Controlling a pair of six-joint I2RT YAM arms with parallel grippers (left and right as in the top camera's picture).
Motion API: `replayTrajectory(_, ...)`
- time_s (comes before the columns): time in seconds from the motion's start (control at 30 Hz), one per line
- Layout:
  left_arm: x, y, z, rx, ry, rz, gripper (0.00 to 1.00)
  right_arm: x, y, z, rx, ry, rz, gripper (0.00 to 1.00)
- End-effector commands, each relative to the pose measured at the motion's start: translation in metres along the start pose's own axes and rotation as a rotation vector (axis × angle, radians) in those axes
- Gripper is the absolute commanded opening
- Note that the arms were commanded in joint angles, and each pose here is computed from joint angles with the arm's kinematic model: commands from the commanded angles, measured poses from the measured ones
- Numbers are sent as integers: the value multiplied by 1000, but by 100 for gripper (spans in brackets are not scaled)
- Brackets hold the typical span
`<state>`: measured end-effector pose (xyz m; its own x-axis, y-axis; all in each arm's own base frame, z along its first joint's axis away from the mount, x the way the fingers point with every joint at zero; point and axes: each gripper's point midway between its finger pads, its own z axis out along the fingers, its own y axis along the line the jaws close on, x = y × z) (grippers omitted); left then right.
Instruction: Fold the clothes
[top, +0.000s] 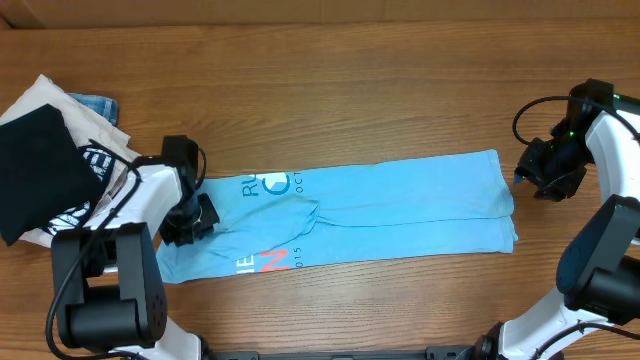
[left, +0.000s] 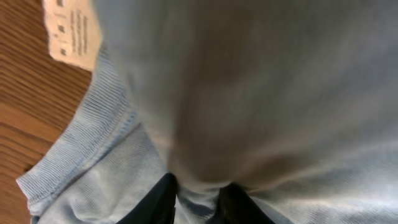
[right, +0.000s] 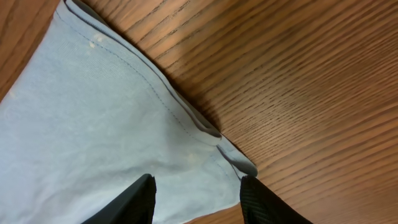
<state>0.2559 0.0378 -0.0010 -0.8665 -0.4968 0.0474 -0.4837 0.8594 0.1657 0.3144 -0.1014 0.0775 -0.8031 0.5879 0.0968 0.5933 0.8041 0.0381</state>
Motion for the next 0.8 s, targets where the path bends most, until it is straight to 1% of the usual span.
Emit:
replayTrajectory(0.0, 11, 12, 19, -59, 50, -14, 28, 5, -2, -2, 11, 8, -5, 51)
replayTrajectory(0.07, 9, 10, 20, -54, 46, -15, 28, 7, -2, -2, 14, 17, -5, 62)
replayTrajectory(0.1, 7, 9, 19, -50, 40, -15, 28, 8, -3, -2, 15, 21, -5, 63)
replayTrajectory(0.23, -19, -2, 10, -7, -46, -1, 31, 10, -3, -2, 17, 27, -8, 64)
replayTrajectory(0.33, -42, -20, 3, 71, -125, 35, 32, 11, -4, 3, 18, 31, -9, 64)
replayTrajectory(0.43, -67, -30, -6, 110, -221, 62, 35, 17, -6, 21, 20, 45, -11, 65)
replayTrajectory(0.5, -75, -30, -13, 118, -240, 63, 36, 19, -6, 31, 8, 51, -34, 65)
replayTrajectory(0.6, -77, -27, -25, 114, -215, 67, 42, 25, 6, 41, -70, 67, -82, 70)
replayTrajectory(0.67, -69, -26, -34, 113, -166, 74, 48, 27, 12, 49, -112, 68, -107, 70)
replayTrajectory(0.77, -55, -27, -39, 134, -94, 84, 53, 29, 11, 59, -116, 62, -111, 70)
